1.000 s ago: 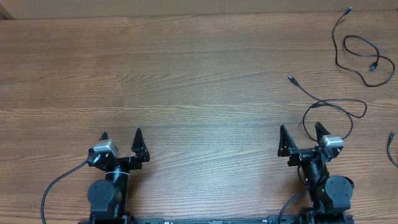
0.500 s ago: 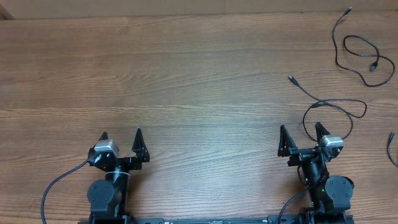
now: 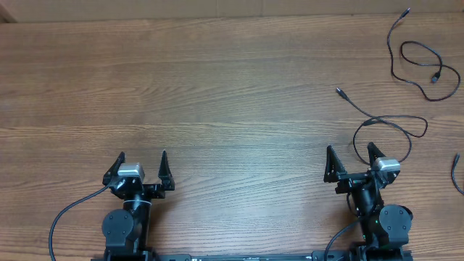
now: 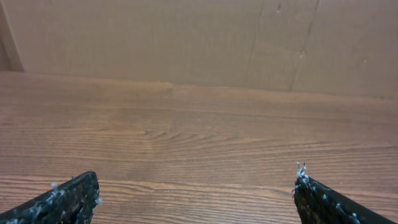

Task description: Untangle cables

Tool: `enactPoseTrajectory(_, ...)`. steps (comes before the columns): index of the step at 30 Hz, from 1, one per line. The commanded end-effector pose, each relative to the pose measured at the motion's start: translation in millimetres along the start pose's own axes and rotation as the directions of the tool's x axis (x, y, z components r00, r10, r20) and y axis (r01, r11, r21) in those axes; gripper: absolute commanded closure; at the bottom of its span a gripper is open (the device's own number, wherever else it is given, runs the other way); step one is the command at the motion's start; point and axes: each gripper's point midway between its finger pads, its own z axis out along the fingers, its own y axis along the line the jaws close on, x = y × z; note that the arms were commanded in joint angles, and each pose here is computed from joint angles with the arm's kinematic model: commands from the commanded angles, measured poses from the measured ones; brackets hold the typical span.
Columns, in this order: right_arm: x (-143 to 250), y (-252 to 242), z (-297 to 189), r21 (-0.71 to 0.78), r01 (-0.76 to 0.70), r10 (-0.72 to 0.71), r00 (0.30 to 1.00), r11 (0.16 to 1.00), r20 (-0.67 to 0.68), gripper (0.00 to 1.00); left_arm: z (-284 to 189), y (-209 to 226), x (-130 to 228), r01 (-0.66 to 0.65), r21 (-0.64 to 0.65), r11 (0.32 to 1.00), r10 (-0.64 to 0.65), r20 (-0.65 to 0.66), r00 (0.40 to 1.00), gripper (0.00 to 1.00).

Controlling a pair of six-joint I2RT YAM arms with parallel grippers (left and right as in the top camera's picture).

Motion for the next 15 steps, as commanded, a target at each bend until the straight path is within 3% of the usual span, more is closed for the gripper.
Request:
enactPoseTrajectory(1, 2.4, -1.8, 0.3, 0.009, 0.007, -0.007, 1.0, 1.0, 0.001, 0.0, -0.4, 0.3, -0.9, -0.029, 0.001, 1.0, 0.029, 0.011, 1.0, 0.01)
enactPoseTrajectory(15, 2.4, -1.8, 0.3, 0.009, 0.007, -0.007, 1.0, 1.0, 0.001, 0.0, -0.3, 0.3, -0.6, -0.029, 0.001, 1.0, 0.029, 0.01, 1.0, 0.01)
